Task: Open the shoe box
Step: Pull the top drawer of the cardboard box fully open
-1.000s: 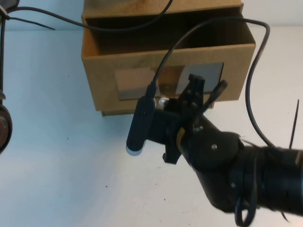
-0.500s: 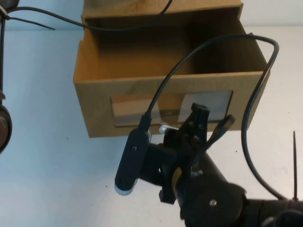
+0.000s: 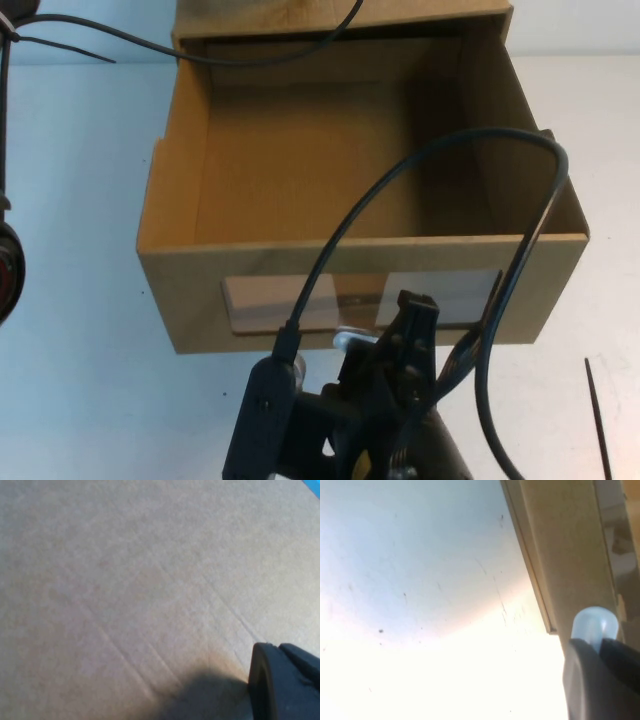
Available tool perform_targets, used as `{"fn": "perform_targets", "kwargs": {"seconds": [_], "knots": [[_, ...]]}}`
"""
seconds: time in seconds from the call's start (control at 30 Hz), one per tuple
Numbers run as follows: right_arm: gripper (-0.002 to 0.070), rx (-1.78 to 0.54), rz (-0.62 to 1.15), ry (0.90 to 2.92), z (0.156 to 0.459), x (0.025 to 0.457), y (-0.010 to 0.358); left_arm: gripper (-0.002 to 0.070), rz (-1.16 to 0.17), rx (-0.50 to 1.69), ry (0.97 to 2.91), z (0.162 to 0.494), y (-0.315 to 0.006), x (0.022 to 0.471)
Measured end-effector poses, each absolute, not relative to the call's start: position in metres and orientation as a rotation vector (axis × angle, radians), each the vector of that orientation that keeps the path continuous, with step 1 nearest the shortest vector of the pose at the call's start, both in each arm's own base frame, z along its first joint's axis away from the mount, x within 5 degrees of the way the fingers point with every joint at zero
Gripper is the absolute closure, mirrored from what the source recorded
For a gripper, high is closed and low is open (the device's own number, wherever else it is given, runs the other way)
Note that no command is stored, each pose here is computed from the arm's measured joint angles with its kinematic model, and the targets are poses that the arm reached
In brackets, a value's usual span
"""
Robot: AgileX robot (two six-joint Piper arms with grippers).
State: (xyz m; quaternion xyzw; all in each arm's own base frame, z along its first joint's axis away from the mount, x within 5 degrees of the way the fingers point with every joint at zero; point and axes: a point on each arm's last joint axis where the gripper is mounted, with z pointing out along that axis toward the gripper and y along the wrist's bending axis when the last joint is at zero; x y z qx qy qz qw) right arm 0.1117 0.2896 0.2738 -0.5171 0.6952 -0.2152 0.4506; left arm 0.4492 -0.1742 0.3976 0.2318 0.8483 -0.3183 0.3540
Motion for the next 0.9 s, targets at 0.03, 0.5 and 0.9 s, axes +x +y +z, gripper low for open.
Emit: {"fn": "perform_targets", "kwargs": {"seconds": [0.03,0.5,0.9], "knots": [[0.0668,-1.27,-0.537,1.723,0.274,0.112,0.289,0.0679,-0.823,0.598,2.192,0.398,-0.174,0.449],[0.0383,-1.252,-0.587,1.84,0.272,0.109,0.279,0.0679,-0.739,0.62,2.171,0.422,-0.166,0.433],[0.0421,-1.246,-0.26,1.931,0.326,0.068,0.269,0.0679,-0.72,0.637,2.069,0.471,-0.156,0.397]]}}
